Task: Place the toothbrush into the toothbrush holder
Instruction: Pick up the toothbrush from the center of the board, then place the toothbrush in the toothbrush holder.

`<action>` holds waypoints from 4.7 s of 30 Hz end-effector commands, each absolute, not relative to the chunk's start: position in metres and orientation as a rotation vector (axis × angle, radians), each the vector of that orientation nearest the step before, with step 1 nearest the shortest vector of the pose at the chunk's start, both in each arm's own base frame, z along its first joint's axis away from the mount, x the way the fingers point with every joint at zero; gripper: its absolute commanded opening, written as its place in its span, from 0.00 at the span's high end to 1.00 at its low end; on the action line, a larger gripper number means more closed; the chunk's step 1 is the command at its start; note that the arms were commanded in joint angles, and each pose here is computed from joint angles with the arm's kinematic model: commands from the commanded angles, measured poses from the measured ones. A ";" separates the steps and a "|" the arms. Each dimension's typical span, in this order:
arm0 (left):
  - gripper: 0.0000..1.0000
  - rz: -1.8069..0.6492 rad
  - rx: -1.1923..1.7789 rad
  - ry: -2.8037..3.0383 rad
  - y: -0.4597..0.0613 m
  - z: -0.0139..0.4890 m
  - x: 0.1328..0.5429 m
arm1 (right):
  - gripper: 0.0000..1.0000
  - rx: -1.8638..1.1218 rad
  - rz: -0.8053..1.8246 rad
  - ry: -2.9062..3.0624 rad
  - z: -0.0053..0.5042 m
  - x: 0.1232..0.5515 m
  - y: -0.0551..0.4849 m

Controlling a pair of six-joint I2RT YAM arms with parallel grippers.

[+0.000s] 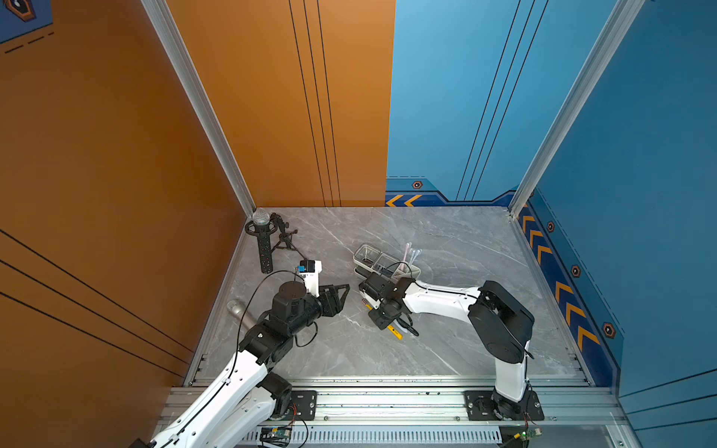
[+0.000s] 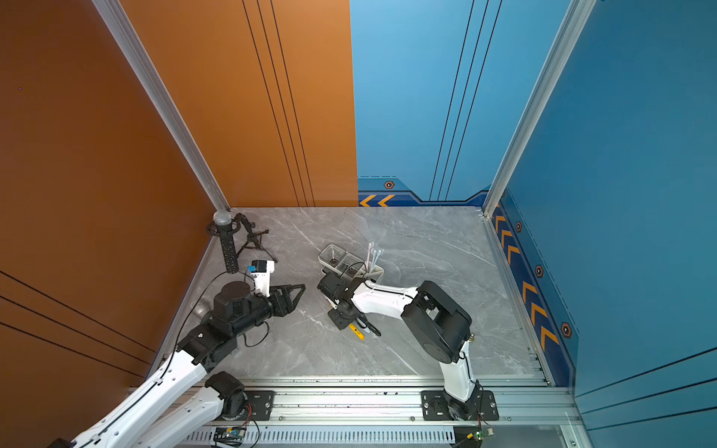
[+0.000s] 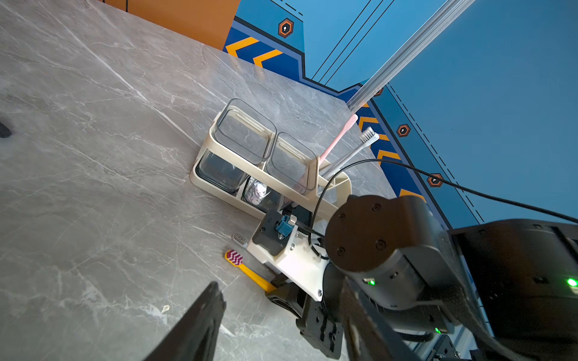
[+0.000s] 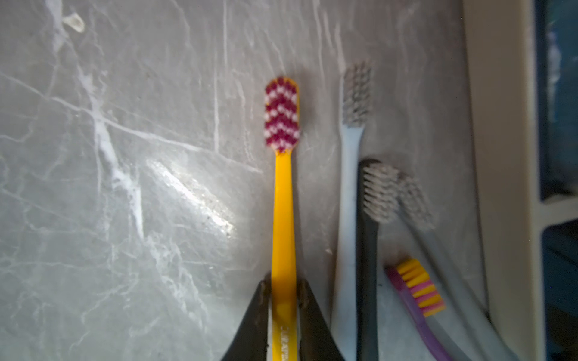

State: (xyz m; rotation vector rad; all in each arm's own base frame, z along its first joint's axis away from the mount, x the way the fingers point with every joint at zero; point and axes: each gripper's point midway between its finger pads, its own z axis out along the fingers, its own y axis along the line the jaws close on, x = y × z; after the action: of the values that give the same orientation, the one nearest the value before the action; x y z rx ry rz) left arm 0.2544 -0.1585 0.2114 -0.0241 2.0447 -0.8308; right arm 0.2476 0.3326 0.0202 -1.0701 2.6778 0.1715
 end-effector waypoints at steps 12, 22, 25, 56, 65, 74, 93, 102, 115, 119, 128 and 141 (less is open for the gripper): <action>0.34 -0.856 -0.130 2.059 -0.143 0.199 0.246 | 1.00 -1.057 0.274 2.781 0.001 0.230 0.328; 0.33 -0.936 -0.112 2.072 -0.156 0.176 0.249 | 1.00 -0.855 0.542 2.568 0.057 0.258 0.346; 0.33 -0.966 -0.091 2.077 -0.162 0.170 0.251 | 1.00 -0.841 0.563 2.529 0.072 0.261 0.348; 0.35 -1.097 0.098 2.024 -0.227 0.188 0.294 | 1.00 -0.792 0.711 2.311 0.128 0.257 0.348; 0.38 -1.116 0.112 2.071 -0.242 0.180 0.303 | 1.00 -0.751 0.714 2.289 0.136 0.258 0.340; 0.42 -1.115 0.108 2.078 -0.246 0.180 0.308 | 1.00 -0.736 0.742 2.256 0.143 0.260 0.343; 0.96 -1.113 0.138 2.073 -0.249 0.182 0.312 | 1.00 -0.673 0.704 2.252 0.142 0.271 0.338; 1.00 -1.127 0.168 2.067 -0.255 0.186 0.316 | 1.00 -0.652 0.675 2.258 0.141 0.273 0.333; 1.00 -1.104 0.213 1.916 -0.260 0.244 0.335 | 0.52 -0.311 0.481 2.125 0.183 0.279 0.254; 1.00 -1.050 0.211 1.844 -0.261 0.272 0.352 | 0.48 -0.093 0.350 2.120 0.193 0.279 0.199; 1.00 -0.825 0.234 1.670 -0.268 0.319 0.388 | 0.48 0.102 0.254 2.122 0.192 0.272 0.134; 1.00 -0.831 0.390 1.555 -0.321 0.320 0.395 | 0.47 0.107 0.268 2.143 0.185 0.273 0.122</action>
State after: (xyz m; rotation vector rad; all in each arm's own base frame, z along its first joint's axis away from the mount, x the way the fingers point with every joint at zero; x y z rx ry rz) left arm 0.3908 -0.3119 0.2832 0.3657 1.6784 -0.8374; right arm 0.2759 0.1240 0.1960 0.1276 2.1004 0.2757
